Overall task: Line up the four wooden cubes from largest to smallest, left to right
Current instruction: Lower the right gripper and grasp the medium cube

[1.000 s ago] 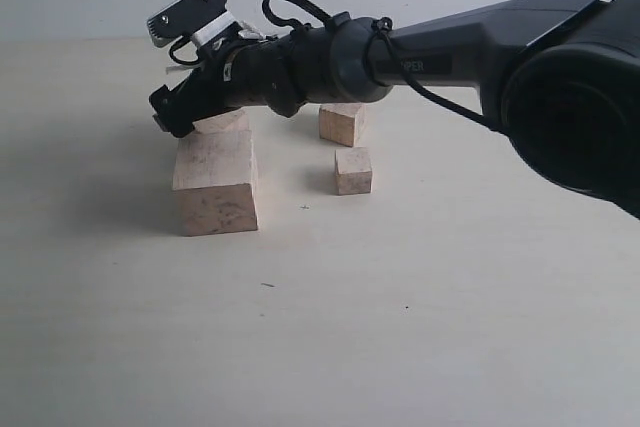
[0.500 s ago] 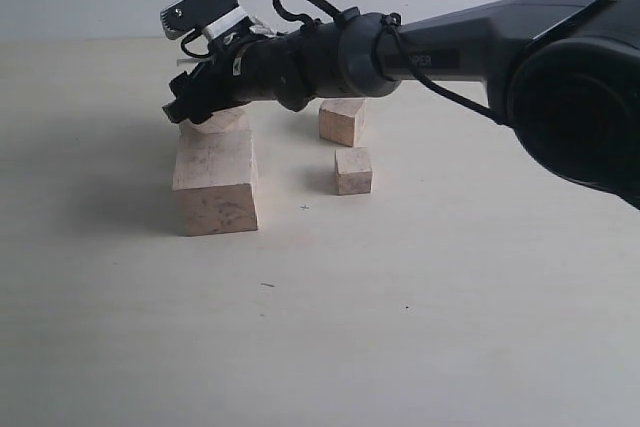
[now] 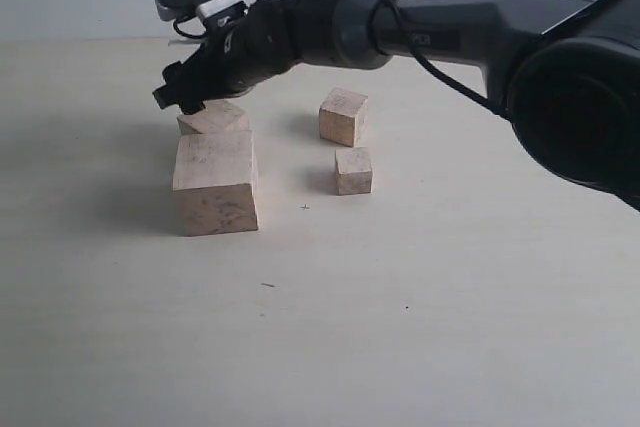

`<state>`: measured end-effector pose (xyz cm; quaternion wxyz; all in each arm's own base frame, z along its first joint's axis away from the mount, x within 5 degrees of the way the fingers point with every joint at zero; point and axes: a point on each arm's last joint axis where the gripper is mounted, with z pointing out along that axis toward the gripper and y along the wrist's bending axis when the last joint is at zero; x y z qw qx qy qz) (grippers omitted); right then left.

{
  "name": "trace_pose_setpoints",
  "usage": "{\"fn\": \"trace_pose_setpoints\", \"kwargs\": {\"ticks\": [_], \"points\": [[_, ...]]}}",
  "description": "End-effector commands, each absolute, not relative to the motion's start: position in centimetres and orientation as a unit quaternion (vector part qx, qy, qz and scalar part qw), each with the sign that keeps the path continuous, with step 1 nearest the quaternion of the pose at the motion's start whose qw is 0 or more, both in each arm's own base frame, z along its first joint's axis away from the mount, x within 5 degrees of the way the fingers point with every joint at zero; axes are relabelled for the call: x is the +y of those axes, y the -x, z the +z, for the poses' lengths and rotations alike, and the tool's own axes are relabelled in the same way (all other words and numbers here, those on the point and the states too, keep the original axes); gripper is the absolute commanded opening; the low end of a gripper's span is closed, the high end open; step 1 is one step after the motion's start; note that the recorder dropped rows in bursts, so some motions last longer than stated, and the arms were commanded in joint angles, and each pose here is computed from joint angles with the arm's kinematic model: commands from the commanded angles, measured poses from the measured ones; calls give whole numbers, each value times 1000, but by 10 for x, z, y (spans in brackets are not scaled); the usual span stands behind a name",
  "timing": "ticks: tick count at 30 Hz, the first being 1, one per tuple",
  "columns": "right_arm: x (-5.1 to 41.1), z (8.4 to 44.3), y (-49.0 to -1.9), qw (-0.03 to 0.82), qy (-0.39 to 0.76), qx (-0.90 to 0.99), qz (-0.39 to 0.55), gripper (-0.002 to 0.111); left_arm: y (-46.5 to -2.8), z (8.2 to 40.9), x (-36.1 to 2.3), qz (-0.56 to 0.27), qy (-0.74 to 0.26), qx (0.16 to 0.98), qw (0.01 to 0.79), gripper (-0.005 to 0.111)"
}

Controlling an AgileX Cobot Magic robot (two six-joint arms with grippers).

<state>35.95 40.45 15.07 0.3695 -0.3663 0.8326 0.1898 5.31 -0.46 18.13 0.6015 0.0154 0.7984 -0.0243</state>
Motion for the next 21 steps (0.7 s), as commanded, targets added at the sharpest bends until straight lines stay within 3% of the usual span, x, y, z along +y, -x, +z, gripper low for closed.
{"fn": "trace_pose_setpoints", "kwargs": {"ticks": [1, 11, 21], "points": [[412, 178, -359, 354, 395, 820, 216, 76, -53, 181, -5, -24, -17, 794, 607, 0], [415, 207, -358, 325, 430, 807, 244, 76, -53, 181, -5, -24, -17, 794, 607, 0], [407, 177, -363, 264, 440, 830, 219, 76, -53, 181, -5, -24, -17, 794, 607, 0]]}}
